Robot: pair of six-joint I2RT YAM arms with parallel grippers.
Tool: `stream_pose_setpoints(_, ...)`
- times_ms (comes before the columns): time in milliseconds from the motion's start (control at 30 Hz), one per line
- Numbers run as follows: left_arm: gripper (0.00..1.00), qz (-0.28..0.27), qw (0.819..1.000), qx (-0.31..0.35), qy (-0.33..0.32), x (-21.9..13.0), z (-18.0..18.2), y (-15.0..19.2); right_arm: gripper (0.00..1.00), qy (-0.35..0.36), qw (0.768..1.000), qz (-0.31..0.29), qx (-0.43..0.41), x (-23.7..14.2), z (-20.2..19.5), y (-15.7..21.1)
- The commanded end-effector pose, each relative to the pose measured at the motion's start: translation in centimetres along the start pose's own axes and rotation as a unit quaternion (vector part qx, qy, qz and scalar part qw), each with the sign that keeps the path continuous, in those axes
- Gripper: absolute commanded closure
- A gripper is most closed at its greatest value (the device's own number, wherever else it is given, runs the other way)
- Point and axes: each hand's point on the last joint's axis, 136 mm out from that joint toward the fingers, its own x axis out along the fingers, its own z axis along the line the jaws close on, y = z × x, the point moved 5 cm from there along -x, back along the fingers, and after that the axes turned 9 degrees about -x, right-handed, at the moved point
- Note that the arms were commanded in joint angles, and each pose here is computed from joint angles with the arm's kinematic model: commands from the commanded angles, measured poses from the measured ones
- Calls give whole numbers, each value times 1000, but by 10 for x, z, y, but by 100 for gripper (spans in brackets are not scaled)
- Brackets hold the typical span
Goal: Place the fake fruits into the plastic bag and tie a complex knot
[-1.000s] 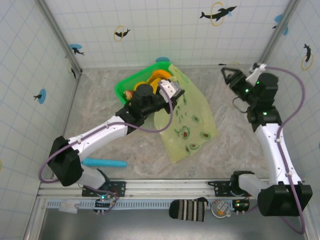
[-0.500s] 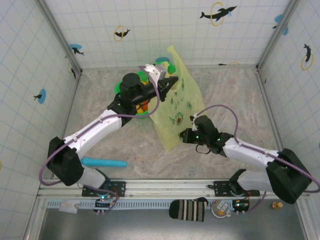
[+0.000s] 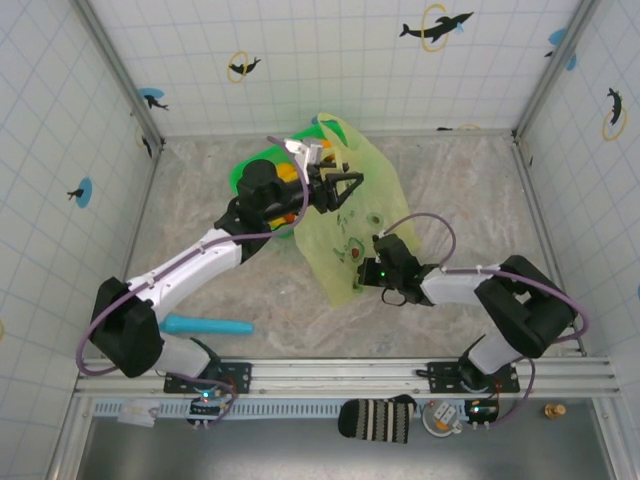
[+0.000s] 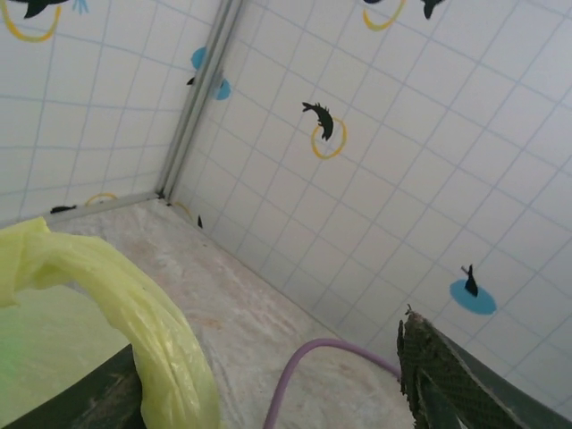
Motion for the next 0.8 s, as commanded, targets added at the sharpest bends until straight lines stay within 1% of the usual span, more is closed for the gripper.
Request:
stream_pose_setpoints(0, 31, -38, 997, -56, 22, 2, -8, -21, 100, 11, 1000, -20, -2, 4, -2, 0)
stream_pose_setpoints(100, 30, -64, 990, -124, 2, 3, 7, -34, 100, 22, 1000, -17, -9, 6, -5, 4)
stream_pose_setpoints(200, 32, -93, 972, -214, -12, -4, 31, -48, 100, 30, 999, -15, -19, 6, -7, 8)
stream_pose_setpoints(300, 33, -90, 959, -269, -5, -2, 41, -55, 100, 39, 999, -13, -26, 6, -10, 12)
stream_pose_setpoints(400, 32, -95, 952, -292, 1, 0, 42, -61, 100, 48, 998, -9, -33, 6, -13, 16)
stream_pose_setpoints(467, 30, -109, 946, -305, -6, -2, 46, -64, 100, 54, 998, -8, -35, 7, -15, 19)
stream_pose_setpoints(600, 26, -135, 941, -308, -29, -8, 57, -73, 100, 59, 997, -1, -39, 10, -17, 24)
stream_pose_setpoints(767, 22, -142, 937, -316, -33, -3, 63, -80, 100, 66, 996, 2, -51, 12, -16, 29)
